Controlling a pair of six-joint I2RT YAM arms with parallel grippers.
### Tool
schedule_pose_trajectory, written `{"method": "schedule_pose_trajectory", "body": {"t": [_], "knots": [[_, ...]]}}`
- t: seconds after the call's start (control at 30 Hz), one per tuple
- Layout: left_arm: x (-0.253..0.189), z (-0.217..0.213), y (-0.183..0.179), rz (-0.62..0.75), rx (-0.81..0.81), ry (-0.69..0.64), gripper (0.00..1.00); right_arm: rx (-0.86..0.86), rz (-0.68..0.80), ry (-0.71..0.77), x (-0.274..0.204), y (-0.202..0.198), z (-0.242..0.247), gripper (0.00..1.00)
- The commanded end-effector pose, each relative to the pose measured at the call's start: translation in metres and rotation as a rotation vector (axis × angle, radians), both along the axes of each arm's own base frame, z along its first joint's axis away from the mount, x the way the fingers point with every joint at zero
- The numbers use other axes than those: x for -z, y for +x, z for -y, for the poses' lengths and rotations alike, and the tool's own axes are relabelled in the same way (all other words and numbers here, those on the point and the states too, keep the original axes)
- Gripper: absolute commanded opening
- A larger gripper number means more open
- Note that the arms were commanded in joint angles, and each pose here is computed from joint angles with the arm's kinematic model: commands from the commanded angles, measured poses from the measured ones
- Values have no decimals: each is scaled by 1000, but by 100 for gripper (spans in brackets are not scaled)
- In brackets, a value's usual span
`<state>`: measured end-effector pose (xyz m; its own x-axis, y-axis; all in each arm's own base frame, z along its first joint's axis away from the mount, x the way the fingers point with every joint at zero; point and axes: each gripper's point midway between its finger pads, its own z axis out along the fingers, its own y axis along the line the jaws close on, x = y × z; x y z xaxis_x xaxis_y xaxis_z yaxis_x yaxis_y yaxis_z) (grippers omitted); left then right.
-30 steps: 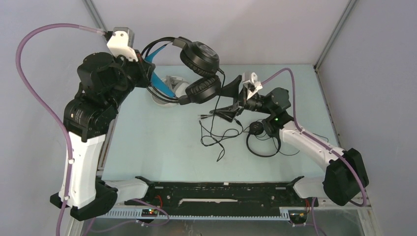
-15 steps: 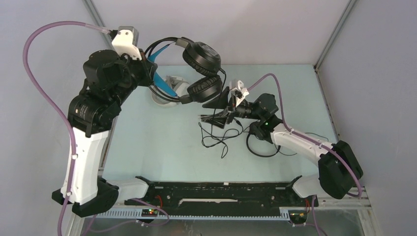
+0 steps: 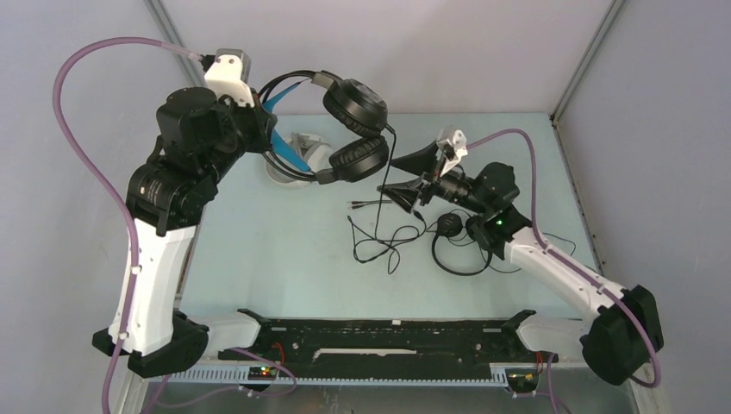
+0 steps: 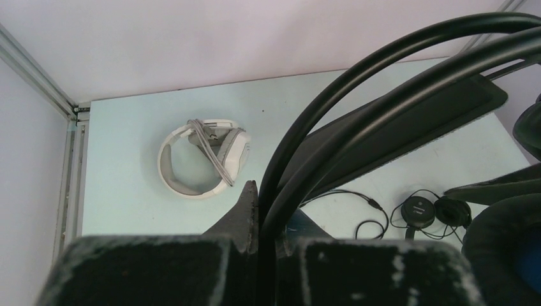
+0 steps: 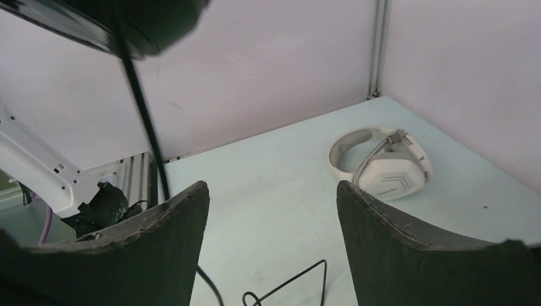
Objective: Wrap the headphones
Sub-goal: Wrap the headphones cable around the headphones.
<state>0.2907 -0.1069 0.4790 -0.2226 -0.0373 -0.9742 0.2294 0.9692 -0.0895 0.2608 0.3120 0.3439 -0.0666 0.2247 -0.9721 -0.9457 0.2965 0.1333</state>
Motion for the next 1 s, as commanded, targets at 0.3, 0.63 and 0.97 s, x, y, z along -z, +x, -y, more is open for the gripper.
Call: {"method": "schedule_pose_trajectory", "body": {"t": [0.3, 0.63, 0.97], "knots": [[-21, 3, 4, 75, 0, -64, 0, -150, 88, -16, -18, -52, -8, 75], [-19, 4, -1, 65, 15, -66, 0, -117, 111, -48, -17, -55, -2, 77], [-23, 27, -10, 48, 131, -145, 0, -131, 54, -45, -1, -51, -26, 60]]}}
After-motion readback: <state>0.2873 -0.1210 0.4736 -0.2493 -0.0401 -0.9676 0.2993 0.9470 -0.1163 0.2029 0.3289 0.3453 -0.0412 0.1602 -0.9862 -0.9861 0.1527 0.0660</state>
